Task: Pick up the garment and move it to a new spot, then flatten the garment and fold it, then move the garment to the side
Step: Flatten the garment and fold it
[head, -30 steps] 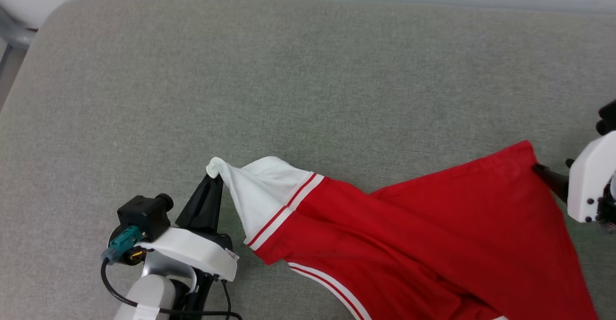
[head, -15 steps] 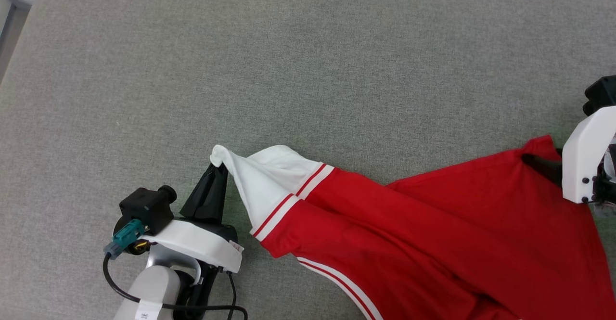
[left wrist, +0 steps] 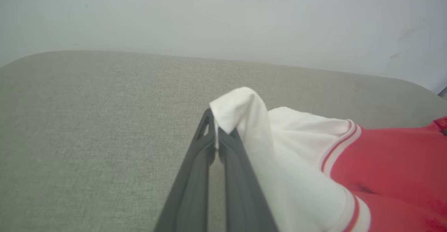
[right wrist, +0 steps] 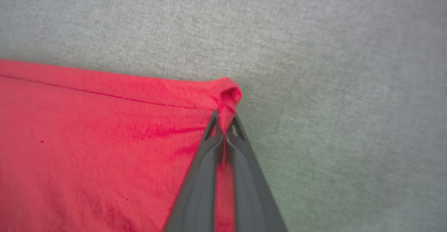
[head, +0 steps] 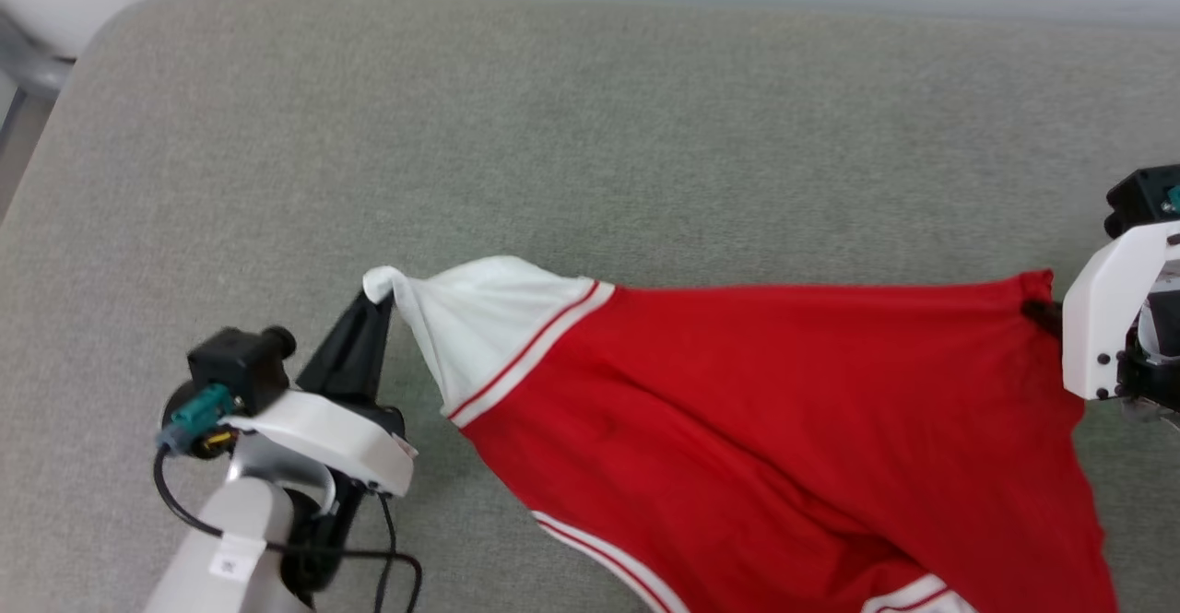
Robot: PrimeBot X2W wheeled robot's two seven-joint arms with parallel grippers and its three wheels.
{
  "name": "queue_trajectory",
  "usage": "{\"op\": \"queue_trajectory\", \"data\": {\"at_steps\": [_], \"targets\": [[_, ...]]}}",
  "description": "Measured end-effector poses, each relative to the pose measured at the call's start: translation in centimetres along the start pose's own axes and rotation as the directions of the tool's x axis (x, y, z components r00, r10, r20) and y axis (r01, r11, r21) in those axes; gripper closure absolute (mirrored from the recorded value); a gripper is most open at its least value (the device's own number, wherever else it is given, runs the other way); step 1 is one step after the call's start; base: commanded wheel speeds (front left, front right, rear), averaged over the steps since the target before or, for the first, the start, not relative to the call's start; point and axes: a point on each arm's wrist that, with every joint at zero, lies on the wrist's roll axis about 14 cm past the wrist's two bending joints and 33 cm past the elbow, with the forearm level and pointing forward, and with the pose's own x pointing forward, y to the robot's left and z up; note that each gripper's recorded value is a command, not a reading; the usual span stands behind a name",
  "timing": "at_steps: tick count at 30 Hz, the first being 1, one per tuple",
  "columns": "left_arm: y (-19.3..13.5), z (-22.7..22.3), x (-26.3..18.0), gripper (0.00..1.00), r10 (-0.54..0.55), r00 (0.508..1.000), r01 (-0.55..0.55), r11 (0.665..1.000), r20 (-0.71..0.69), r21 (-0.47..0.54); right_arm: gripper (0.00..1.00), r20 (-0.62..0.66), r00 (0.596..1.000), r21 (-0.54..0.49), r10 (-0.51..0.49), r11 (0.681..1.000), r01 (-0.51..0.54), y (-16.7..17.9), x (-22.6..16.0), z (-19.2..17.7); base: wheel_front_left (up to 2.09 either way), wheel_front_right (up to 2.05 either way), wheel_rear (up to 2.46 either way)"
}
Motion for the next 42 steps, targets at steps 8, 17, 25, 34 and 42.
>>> {"op": "queue_trajectory", "data": {"at_steps": [8,17,25,34,42], "targets": [[-1.0,6.8,3.7,1.00,-0.079,0.990,0.070,0.995,0.114,0.077,1.00,0.223,0.970,0.031,-0.092,0.996,0.088,-1.8,-4.5,3.5,0.00,0.00,0.00],[-2.9,15.3,9.7,1.00,-0.118,0.970,0.100,0.991,0.212,0.093,1.00,0.490,0.849,0.082,-0.199,0.980,0.182,-4.3,-10.2,10.7,0.00,0.00,0.00],[-2.9,24.1,14.1,1.00,-0.114,0.934,0.048,0.979,0.338,0.199,1.00,0.709,0.667,0.092,-0.231,0.967,0.237,-4.8,-15.6,20.2,0.00,0.00,0.00],[-3.1,31.4,18.5,1.00,-0.119,0.878,-0.001,0.969,0.464,0.249,1.00,0.846,0.471,0.124,-0.250,0.951,0.283,-5.8,-19.6,29.7,0.00,0.00,0.00],[-0.7,28.6,24.0,1.00,-0.069,0.902,-0.034,0.973,0.427,0.229,1.00,0.861,0.445,0.134,-0.247,0.954,0.270,-6.5,-14.5,33.5,0.00,0.00,0.00]]}}
